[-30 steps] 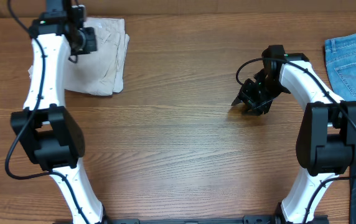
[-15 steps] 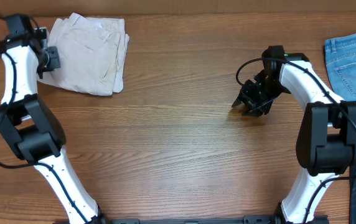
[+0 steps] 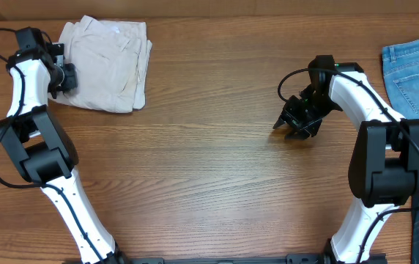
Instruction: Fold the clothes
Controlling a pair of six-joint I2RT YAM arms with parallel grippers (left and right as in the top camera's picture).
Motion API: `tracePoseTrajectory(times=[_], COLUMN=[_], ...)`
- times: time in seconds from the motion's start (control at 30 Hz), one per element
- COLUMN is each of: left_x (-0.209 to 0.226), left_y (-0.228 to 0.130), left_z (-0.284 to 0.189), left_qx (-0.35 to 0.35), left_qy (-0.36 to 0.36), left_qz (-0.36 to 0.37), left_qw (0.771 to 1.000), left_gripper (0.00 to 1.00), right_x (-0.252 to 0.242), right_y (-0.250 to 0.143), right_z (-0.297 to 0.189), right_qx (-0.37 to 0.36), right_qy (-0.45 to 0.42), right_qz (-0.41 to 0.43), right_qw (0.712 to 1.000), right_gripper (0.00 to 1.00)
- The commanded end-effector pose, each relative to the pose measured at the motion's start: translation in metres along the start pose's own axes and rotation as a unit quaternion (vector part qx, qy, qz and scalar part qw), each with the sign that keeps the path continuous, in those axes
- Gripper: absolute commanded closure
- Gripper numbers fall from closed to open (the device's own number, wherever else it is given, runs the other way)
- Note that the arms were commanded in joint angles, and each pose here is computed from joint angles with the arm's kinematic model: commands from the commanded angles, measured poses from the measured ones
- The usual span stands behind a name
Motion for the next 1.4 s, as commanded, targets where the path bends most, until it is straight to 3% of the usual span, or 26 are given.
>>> tracePoseTrajectory(times=[0.0, 0.17, 0.4, 0.57, 0.73, 0.97, 1.13, 1.27, 1.37], left_x=[0.041, 0.081, 0.105, 0.102, 0.092, 0.062, 0.013, -0.041, -0.055], left_y=[-0.042, -0.064, -0.078, -0.066, -0.037, -0.01, -0.004, -0.03, -0.063], left_z=[0.024, 0.016, 0.008, -0.005, -0.048, -0.137, -0.178, -0.189, -0.189], left_qx=[0.072, 0.101, 0.116, 0.099, 0.046, -0.013, -0.026, 0.041, 0.116], left_qy=[0.055, 0.106, 0.107, 0.1, 0.097, 0.084, -0.002, -0.109, -0.087], left_qz=[-0.054, -0.151, -0.184, -0.186, -0.213, -0.204, -0.184, -0.155, -0.164], left_qw=[0.994, 0.978, 0.97, 0.972, 0.971, 0.975, 0.983, 0.981, 0.976], left_gripper=[0.96, 0.96, 0.96, 0.96, 0.96, 0.96, 0.96, 0.96, 0.96], right_x=[0.012, 0.012, 0.012, 0.014, 0.014, 0.02, 0.025, 0.028, 0.028], right_y=[0.0, 0.001, 0.001, 0.003, 0.0, -0.002, -0.004, -0.002, -0.002], right_z=[-0.015, -0.015, -0.015, -0.015, -0.014, -0.011, -0.008, -0.008, -0.008], right_qx=[-0.02, -0.021, -0.023, -0.027, -0.022, -0.022, -0.023, -0.028, -0.027], right_qy=[0.014, 0.015, 0.014, 0.017, 0.015, 0.014, 0.014, 0.017, 0.019], right_qz=[-0.013, -0.014, -0.016, -0.018, -0.019, -0.029, -0.039, -0.044, -0.044], right_qw=[1.0, 1.0, 0.999, 0.999, 0.999, 0.999, 0.999, 0.999, 0.999], right_gripper=[0.55, 0.55, 0.55, 0.55, 0.55, 0.55, 0.55, 0.55, 0.55])
Point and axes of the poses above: each gripper's point midway between its finger pads, its own z axis out along the fingers, its own x axis along the line the jaws close on, y = z × x, the point moved 1 cm from there along -z, back along the fingers, and after that the axes turned 6 degrees about -z, right-handed, at the moved point
